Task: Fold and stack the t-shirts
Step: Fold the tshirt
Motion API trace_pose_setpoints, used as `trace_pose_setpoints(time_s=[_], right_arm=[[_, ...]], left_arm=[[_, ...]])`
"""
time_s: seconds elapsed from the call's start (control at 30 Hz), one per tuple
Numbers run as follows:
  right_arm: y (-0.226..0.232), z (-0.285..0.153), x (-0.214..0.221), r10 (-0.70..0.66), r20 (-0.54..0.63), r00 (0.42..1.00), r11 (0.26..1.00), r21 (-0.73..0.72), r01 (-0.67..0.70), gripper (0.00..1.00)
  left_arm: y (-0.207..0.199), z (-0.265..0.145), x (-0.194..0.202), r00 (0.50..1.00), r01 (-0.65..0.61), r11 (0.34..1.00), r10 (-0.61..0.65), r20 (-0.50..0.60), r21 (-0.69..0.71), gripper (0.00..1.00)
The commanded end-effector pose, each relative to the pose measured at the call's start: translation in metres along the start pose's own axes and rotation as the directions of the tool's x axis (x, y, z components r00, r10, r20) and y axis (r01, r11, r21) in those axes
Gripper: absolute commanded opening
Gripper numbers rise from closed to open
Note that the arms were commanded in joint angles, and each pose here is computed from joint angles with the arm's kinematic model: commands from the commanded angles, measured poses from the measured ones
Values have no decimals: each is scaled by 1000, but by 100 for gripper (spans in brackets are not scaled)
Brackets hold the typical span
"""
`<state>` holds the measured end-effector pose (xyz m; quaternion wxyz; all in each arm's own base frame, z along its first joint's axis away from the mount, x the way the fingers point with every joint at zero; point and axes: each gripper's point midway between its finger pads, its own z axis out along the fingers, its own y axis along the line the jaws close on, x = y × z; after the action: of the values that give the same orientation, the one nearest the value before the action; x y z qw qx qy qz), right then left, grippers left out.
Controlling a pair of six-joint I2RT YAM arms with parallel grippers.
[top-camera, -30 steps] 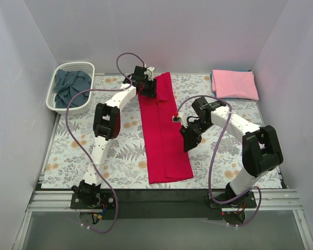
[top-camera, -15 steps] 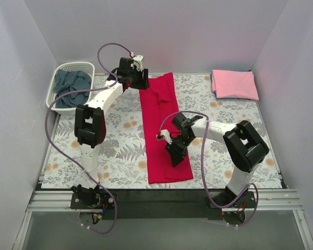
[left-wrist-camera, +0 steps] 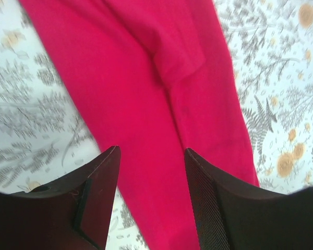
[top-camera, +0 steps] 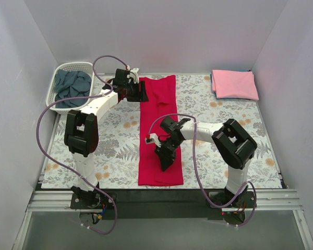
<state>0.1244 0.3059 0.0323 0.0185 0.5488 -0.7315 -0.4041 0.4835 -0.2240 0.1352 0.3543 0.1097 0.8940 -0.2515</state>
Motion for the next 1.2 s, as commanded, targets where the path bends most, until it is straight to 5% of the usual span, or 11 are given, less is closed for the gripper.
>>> trace_pose_setpoints(time_s=[0.0,0.17,0.27,0.4,0.67,1.17], right_arm=[[8,-38,-37,-51,130,990,999,-14,53,34],[-14,-117,-88,-91,317,944,991,125,54,36],[-58,-140,-100,-14,353,936,978,198,-60,34],[-112,-167,-129,37,422,906,949,269,-164,22],[-201,-169,-140,139,512,848,916,259,-307,17],[-280,-156,-130,191,548,814,896,242,-373,14]], left_arm=[[-15,-26,-6,999,40,998,-42,20,57,51],[-19,-17,16,990,140,983,-136,-37,121,45],[-22,-5,33,979,199,967,-187,-85,160,42],[-14,10,47,967,237,959,-219,-129,154,38],[-5,29,71,951,277,949,-248,-185,152,34],[55,80,97,911,368,923,-334,-243,110,35]])
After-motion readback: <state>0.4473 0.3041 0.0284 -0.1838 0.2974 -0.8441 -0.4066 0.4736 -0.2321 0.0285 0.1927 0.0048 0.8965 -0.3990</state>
